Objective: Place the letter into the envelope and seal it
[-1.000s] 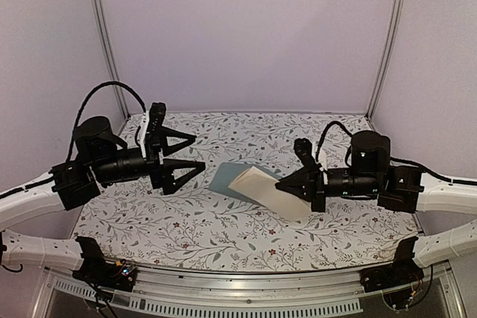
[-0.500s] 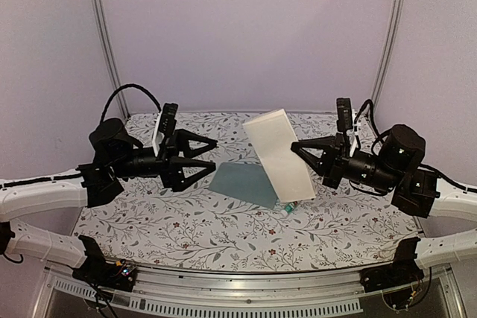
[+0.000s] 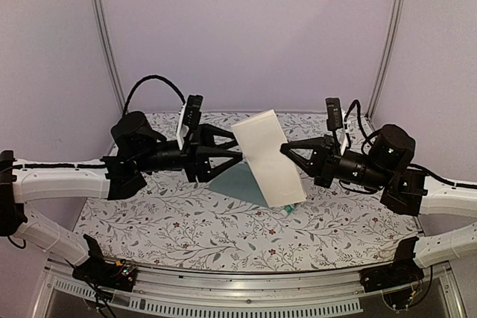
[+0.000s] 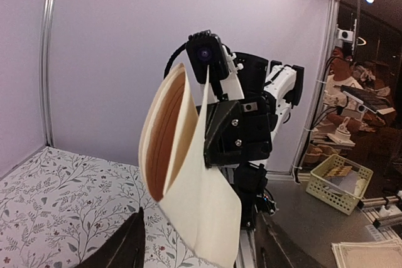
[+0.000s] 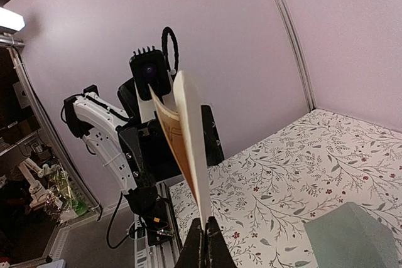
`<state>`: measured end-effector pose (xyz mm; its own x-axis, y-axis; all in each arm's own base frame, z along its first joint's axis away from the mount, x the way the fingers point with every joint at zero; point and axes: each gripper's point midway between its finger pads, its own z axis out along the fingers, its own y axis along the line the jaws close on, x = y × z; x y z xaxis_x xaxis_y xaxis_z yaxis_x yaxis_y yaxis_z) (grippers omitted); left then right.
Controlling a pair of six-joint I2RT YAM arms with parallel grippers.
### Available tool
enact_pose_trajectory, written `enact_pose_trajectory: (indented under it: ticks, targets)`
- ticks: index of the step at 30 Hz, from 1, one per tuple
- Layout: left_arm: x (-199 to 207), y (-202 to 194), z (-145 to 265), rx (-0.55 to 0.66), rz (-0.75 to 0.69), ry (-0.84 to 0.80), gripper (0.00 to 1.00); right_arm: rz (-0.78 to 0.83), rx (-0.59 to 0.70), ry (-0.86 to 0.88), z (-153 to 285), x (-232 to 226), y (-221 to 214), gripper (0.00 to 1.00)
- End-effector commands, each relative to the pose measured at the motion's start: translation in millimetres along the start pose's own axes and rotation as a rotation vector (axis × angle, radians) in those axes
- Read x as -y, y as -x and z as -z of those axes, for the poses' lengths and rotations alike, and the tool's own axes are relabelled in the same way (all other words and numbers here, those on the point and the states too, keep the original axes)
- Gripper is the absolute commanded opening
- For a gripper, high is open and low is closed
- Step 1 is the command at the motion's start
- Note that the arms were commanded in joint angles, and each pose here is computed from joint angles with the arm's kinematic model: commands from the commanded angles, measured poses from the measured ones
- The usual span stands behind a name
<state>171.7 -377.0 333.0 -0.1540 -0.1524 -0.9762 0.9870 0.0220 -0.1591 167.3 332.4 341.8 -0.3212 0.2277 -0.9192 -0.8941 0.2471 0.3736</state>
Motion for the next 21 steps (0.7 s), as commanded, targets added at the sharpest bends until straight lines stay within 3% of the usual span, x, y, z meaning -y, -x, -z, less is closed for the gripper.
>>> enact_pose_trajectory:
  ticks: [1, 4, 11, 16, 18, 21]
  targets:
    - [7.4, 25.1, -10.9, 0.079, -0.053, -0.027, 0.56, -0.013, 0.026, 0.076, -2.0, -15.2, 9.0, 0.00]
    - [8.3, 28.6, -13.2, 0.098, -0.060, -0.028, 0.44, -0.021, 0.021, 0.094, -2.1, -17.4, 6.6, 0.00]
    - [5.3, 35.5, -19.3, 0.122, -0.055, -0.010, 0.00, -0.030, 0.007, 0.140, -0.1, -24.7, 2.7, 0.00]
    - [5.1, 34.3, -23.4, 0.120, -0.047, -0.011, 0.00, -0.018, 0.006, 0.134, 3.1, -23.5, -0.1, 0.00]
    - [6.0, 34.5, -24.7, 0.120, -0.044, -0.018, 0.00, -0.009, 0.001, 0.130, 4.4, -23.2, -1.5, 0.12]
    - [8.6, 35.3, -26.3, 0.117, -0.039, -0.035, 0.00, -0.001, -0.012, 0.095, 6.7, -18.3, -3.1, 0.57]
